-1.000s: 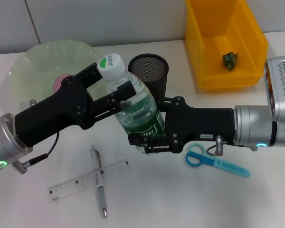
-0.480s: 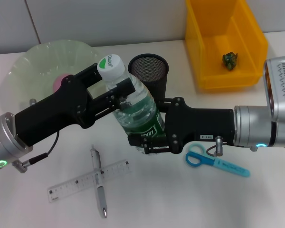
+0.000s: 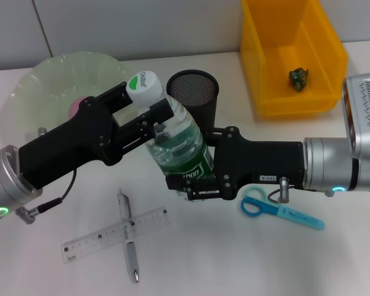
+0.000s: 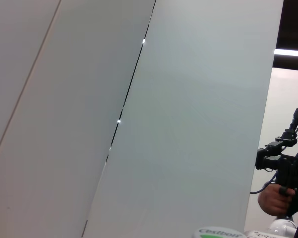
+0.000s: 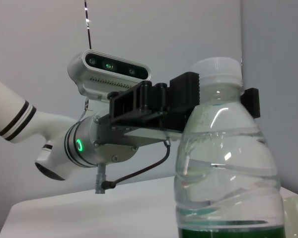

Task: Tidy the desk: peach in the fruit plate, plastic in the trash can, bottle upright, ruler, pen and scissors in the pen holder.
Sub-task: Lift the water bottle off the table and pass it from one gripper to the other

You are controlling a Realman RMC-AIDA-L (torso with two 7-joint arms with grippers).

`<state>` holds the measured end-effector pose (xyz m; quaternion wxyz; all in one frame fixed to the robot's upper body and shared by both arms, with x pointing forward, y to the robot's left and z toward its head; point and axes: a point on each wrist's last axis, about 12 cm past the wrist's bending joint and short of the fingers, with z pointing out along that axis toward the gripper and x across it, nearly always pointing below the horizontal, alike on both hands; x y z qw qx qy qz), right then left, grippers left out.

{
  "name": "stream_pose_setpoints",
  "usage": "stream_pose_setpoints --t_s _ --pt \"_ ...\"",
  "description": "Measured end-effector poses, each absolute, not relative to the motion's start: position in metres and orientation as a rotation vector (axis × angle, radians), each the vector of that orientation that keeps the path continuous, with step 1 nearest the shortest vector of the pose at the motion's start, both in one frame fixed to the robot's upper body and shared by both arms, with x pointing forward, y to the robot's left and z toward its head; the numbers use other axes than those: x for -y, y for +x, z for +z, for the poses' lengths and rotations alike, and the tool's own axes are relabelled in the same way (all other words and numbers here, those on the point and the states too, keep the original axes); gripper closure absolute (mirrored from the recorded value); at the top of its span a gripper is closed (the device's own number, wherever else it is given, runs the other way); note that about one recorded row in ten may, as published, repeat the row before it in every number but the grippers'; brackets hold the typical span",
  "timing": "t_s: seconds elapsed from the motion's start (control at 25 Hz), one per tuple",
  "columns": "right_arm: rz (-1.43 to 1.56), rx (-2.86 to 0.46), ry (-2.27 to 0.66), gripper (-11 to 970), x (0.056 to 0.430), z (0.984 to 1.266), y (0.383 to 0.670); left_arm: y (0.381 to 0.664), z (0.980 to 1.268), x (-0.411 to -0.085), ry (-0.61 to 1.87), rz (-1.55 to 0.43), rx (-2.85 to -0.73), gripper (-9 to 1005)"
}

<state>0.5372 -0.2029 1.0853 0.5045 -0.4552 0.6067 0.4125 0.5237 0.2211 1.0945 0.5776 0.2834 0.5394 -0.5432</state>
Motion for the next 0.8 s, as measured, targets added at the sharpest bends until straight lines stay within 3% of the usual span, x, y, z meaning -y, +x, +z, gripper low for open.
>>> stream_pose_setpoints --t_s 0.68,0.8 --pt "1.0 -1.464 -1.106 213 0.2019 1.0848 0.5364 0.5236 1.0944 -0.221 0.661 -1.275 -1.264 458" --pt "1.0 -1.464 -1.106 212 0.2019 1.0848 0.5364 0.5236 1.0944 -0.221 0.661 -1.275 -1.264 512"
